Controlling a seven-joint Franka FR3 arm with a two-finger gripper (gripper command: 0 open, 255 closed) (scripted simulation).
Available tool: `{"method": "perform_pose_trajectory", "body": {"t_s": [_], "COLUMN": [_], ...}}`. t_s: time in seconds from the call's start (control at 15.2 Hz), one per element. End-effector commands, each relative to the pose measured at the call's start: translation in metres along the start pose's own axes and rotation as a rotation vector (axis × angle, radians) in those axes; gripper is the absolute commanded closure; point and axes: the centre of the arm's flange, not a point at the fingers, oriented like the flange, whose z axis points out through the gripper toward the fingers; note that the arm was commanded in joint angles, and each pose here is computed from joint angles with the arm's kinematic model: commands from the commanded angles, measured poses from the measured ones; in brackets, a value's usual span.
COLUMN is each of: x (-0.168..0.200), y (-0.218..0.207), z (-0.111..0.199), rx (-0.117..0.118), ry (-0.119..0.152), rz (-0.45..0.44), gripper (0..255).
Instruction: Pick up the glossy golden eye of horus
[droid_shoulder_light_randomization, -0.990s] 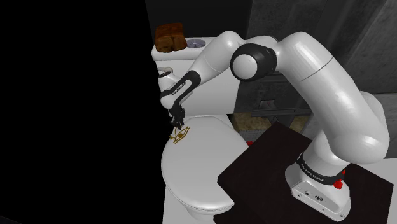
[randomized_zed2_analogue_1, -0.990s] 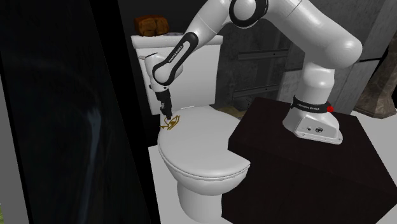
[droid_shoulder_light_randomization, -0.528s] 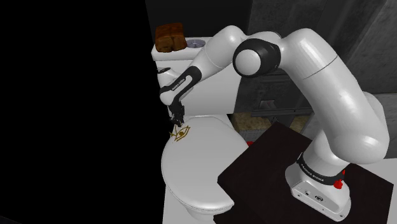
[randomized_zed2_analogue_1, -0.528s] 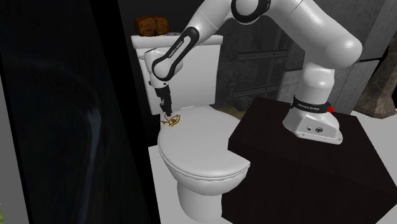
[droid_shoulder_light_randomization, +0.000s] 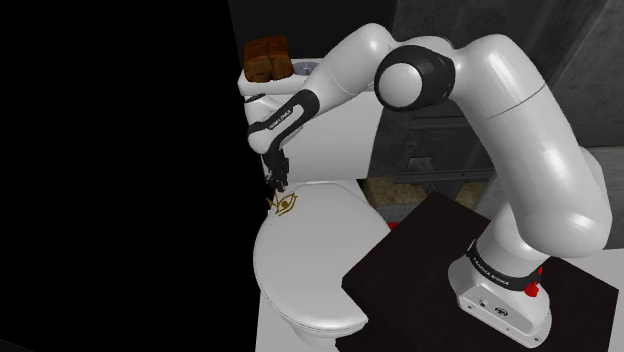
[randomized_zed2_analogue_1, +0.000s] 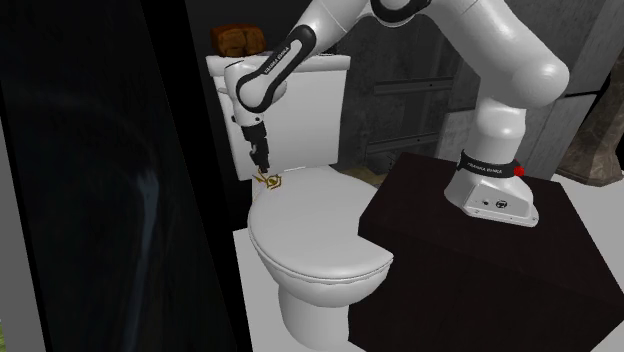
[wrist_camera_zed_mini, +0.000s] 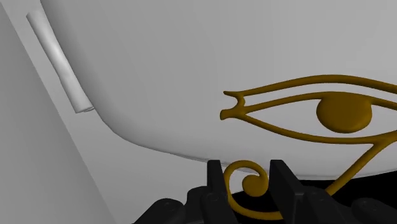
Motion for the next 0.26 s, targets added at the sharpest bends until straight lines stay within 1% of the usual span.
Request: {"method": "perform_pose_trajectory", "body": {"t_s": [0.0,0.07,0.2], "x": [-0.0016,-0.0024,-0.0025], "y": [0.0012,0.0011,0.0011], "z": [-0.0105,-0.0157,-0.0165], "rx": [0.000,0.000,0.000], "ry": [0.000,0.000,0.000], "rz": [0.000,0.000,0.000], "gripper": [255,255,255]}}
